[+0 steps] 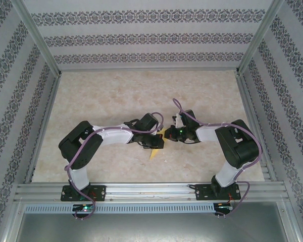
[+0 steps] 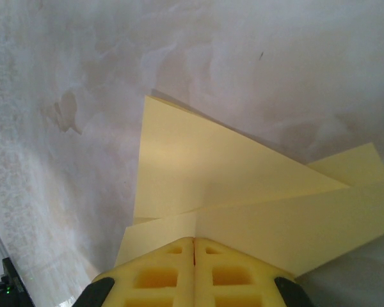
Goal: Fold a paper plane with a square sheet of paper (fold left side to right side)
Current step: Fold the wing for the fifth time at the center of the table.
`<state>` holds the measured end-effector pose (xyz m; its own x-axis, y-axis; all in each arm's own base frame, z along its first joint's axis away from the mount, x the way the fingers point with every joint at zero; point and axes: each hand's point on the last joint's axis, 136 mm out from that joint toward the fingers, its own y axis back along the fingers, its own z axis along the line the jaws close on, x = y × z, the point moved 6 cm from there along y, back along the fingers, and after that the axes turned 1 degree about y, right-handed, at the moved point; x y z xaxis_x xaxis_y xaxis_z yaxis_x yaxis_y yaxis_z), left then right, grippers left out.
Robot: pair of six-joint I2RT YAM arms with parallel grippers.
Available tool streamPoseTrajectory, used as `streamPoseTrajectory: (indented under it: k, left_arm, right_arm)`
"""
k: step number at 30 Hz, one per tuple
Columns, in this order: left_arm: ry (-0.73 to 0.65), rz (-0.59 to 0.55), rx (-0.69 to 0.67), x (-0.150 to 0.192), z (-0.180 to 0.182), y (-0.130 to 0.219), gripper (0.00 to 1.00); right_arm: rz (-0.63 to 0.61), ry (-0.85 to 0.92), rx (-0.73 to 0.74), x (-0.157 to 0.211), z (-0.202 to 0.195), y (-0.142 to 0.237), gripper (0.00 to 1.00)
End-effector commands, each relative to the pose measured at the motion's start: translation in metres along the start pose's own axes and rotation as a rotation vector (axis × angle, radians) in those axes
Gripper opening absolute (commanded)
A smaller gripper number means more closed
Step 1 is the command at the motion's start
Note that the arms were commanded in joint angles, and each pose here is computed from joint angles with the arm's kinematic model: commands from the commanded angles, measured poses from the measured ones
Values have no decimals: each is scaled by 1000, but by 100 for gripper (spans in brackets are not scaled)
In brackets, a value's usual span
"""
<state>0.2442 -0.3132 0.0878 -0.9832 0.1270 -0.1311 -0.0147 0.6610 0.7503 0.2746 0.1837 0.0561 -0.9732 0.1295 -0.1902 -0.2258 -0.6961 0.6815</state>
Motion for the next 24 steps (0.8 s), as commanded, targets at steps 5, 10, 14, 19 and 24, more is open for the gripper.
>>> streamPoseTrajectory:
  k: [5, 10, 14, 19, 24]
  left_arm:
    - [-17, -16, -14, -9, 5, -2, 5]
    - [-5, -6, -31, -4, 12, -6, 5]
    - [3, 6, -36, -1, 17, -8, 5]
    - [14, 21, -32, 4, 21, -11, 5]
    - [29, 36, -20, 9, 24, -13, 5]
  right_arm:
    - [58, -59, 111, 20, -29, -7, 0]
    - [63, -63, 117, 20, -30, -8, 0]
    - [72, -64, 128, 21, -32, -9, 0]
    - [84, -71, 149, 22, -36, -10, 0]
    - [96, -80, 165, 24, -40, -12, 0]
